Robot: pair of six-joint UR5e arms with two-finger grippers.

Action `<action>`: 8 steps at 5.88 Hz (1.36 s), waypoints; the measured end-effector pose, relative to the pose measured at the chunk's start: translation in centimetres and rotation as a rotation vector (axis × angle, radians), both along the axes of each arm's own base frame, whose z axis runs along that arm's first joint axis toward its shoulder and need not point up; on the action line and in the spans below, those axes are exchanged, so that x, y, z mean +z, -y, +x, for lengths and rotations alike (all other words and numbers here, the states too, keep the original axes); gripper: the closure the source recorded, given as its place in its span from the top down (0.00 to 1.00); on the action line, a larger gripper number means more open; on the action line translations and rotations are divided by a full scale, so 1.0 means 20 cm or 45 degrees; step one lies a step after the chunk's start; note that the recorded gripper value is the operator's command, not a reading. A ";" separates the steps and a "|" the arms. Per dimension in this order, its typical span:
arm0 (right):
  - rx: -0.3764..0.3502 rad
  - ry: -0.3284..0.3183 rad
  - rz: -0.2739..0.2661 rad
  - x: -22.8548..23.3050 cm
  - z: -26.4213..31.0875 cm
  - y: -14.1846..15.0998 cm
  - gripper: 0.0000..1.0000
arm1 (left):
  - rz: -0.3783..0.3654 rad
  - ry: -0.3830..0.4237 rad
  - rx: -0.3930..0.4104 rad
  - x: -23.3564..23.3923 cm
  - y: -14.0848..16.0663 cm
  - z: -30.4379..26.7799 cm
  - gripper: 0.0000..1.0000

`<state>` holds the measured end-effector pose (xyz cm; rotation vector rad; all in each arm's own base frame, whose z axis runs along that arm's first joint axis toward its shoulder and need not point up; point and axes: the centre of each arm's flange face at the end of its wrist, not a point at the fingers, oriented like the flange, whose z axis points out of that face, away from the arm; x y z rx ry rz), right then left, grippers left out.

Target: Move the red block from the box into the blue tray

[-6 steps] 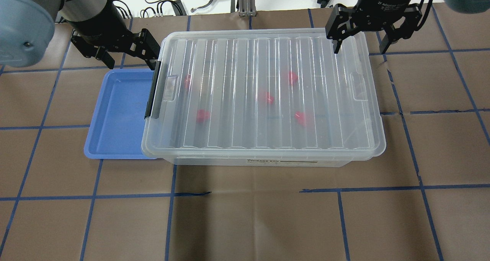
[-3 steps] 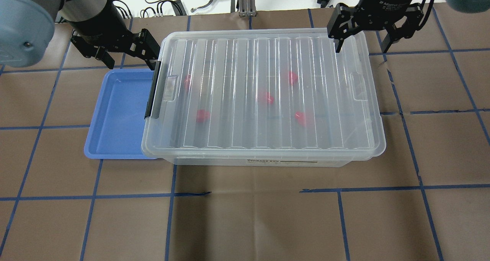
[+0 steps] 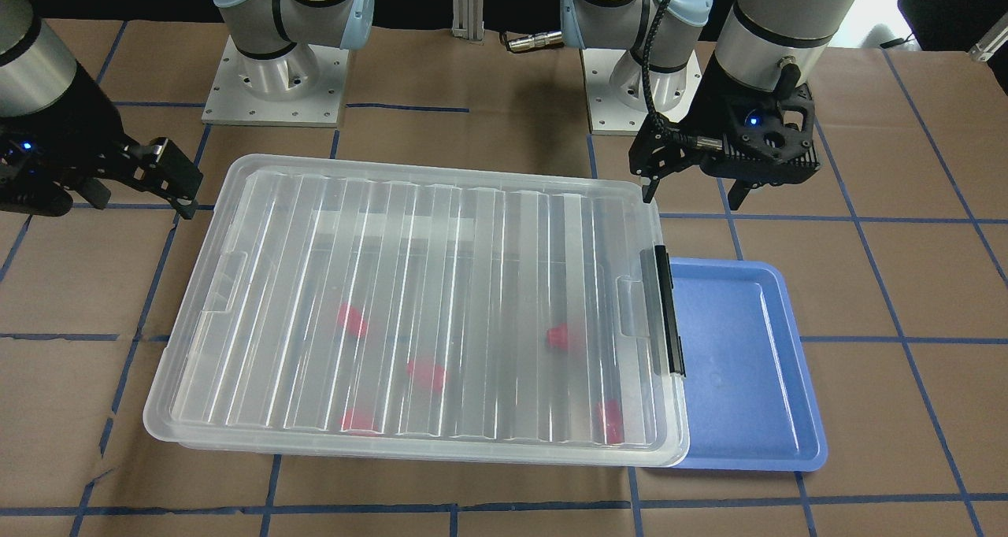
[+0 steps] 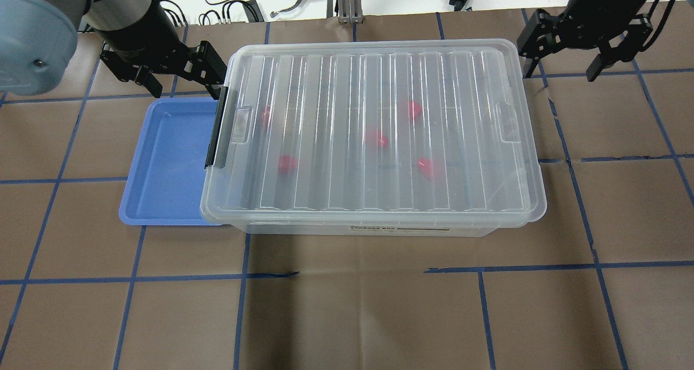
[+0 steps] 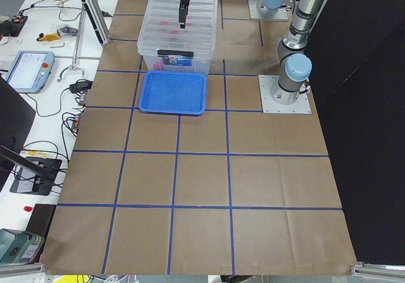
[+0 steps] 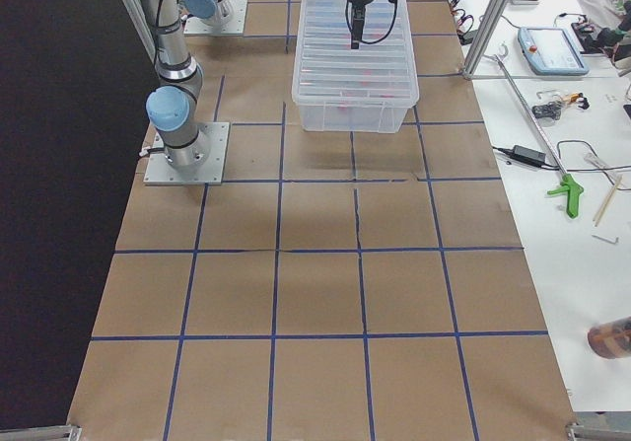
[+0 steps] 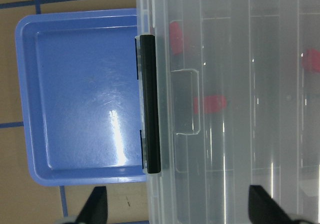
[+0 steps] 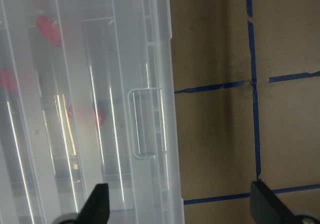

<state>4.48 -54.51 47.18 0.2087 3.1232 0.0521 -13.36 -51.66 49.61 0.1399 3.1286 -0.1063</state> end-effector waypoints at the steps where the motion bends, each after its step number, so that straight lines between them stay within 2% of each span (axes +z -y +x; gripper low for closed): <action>1: -0.007 -0.005 -0.027 -0.14 -0.05 0.00 1.00 | 0.000 0.000 -0.001 0.00 0.00 0.00 0.98; 3: 0.023 -0.012 -0.055 -0.39 -0.06 -0.03 1.00 | 0.000 0.000 -0.004 0.00 0.00 0.00 0.98; 6: 0.056 -0.046 -0.016 -0.58 -0.07 -0.09 1.00 | 0.000 0.000 -0.004 0.00 0.00 0.00 0.98; 8: 0.122 -0.061 0.012 -0.63 -0.08 -0.12 1.00 | 0.000 0.000 -0.004 0.00 0.00 0.00 0.98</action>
